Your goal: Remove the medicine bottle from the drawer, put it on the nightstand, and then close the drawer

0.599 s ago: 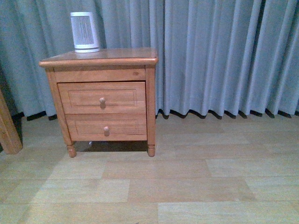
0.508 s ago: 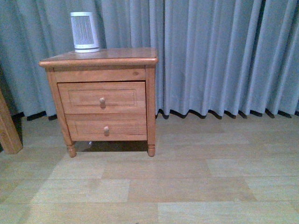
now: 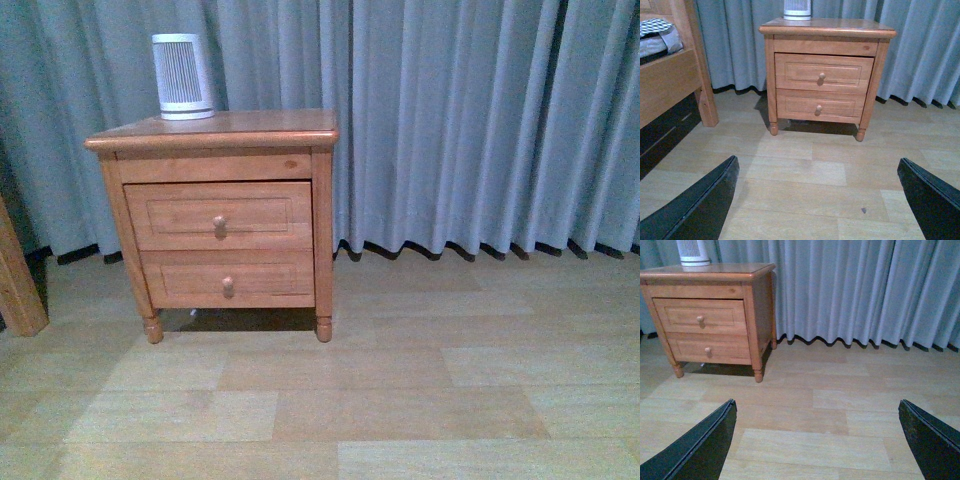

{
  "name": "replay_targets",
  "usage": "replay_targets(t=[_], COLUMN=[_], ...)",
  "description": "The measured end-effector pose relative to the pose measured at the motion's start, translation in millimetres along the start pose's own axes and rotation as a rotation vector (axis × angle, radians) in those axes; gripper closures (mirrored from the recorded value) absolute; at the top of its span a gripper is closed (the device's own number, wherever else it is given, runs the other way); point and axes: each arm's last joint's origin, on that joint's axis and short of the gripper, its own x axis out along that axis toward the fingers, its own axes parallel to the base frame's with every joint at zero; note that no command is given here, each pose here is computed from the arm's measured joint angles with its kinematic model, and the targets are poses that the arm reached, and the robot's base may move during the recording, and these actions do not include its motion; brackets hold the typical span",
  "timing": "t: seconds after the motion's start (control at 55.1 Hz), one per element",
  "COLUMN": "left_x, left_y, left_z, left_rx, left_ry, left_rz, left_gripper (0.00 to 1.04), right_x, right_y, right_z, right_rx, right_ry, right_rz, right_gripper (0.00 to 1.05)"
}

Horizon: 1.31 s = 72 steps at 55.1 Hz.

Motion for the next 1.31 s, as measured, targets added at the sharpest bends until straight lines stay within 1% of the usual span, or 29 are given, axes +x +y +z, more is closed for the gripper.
replay_targets(t=[1.306], left_x=[0.0], left_y=[0.0], left_z=[0.1], left_rx=[0.000], left_ry=[-0.001], left_rz=[0.000], left_gripper=[0.06], right_x=[0.0], right_y=[0.0], right_z=[0.0], right_rx=[0.000], right_ry=[0.000], right_rz=[0.000], right_gripper=[0.07])
